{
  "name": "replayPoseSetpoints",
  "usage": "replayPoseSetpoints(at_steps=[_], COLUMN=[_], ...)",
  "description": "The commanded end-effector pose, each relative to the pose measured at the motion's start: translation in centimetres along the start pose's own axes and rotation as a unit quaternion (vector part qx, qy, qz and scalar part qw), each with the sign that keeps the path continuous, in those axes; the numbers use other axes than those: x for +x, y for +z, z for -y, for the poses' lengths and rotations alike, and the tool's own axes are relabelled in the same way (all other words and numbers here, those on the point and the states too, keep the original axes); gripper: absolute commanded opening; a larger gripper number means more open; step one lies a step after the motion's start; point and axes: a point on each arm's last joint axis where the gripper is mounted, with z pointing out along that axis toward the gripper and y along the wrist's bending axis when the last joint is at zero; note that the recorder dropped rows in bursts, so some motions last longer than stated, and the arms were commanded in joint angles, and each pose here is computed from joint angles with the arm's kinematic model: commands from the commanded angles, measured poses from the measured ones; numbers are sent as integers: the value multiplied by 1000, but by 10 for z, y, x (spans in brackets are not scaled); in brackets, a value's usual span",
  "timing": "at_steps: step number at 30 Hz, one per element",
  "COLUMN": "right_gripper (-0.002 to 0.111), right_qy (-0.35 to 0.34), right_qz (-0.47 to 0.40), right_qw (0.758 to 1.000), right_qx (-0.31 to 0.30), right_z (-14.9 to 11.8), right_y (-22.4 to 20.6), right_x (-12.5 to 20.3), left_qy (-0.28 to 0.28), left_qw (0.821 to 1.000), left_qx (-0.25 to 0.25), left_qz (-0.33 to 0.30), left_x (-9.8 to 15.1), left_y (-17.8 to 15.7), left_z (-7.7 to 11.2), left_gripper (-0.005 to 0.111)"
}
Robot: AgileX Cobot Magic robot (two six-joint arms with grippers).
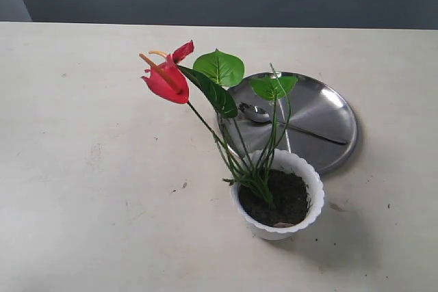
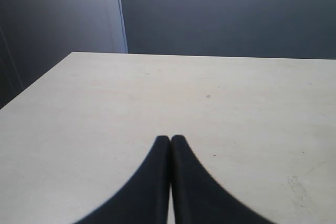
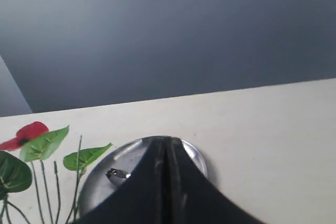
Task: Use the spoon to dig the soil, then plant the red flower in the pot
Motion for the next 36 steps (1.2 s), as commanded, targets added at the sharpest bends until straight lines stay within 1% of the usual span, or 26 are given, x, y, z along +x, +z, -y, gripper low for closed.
replayPoseSetpoints(at_steps=[1, 7, 9, 11, 15, 18, 28, 36], right_gripper=[-1, -1, -1, -1, -1, -1, -1, -1], right_qy=[-81, -48, -44, -40, -30, -32, -64, -72], right_qz=[53, 59, 54, 42, 2, -14, -19, -22], right_qw=[995, 992, 989, 989, 989, 988, 984, 982], right_qx=[21, 102, 128, 139, 145, 150, 167, 172], right_z=[-6, -5, -1, 4, 14, 18, 22, 22], right_y=[-6, 0, 5, 11, 25, 29, 29, 28], right_x=[19, 25, 32, 42, 70, 80, 81, 81], left_qy=[-1, -1, -1, -1, -1, -1, -1, -1], left_qw=[1000, 1000, 1000, 1000, 1000, 1000, 1000, 1000], left_qx=[1, 0, 0, 0, 0, 0, 0, 0], left_qz=[1, 0, 0, 0, 0, 0, 0, 0], left_x=[1, 1, 1, 1, 1, 1, 1, 1], left_y=[0, 0, 0, 0, 0, 0, 0, 0], left_z=[0, 0, 0, 0, 0, 0, 0, 0], left_gripper=[0, 0, 0, 0, 0, 0, 0, 0])
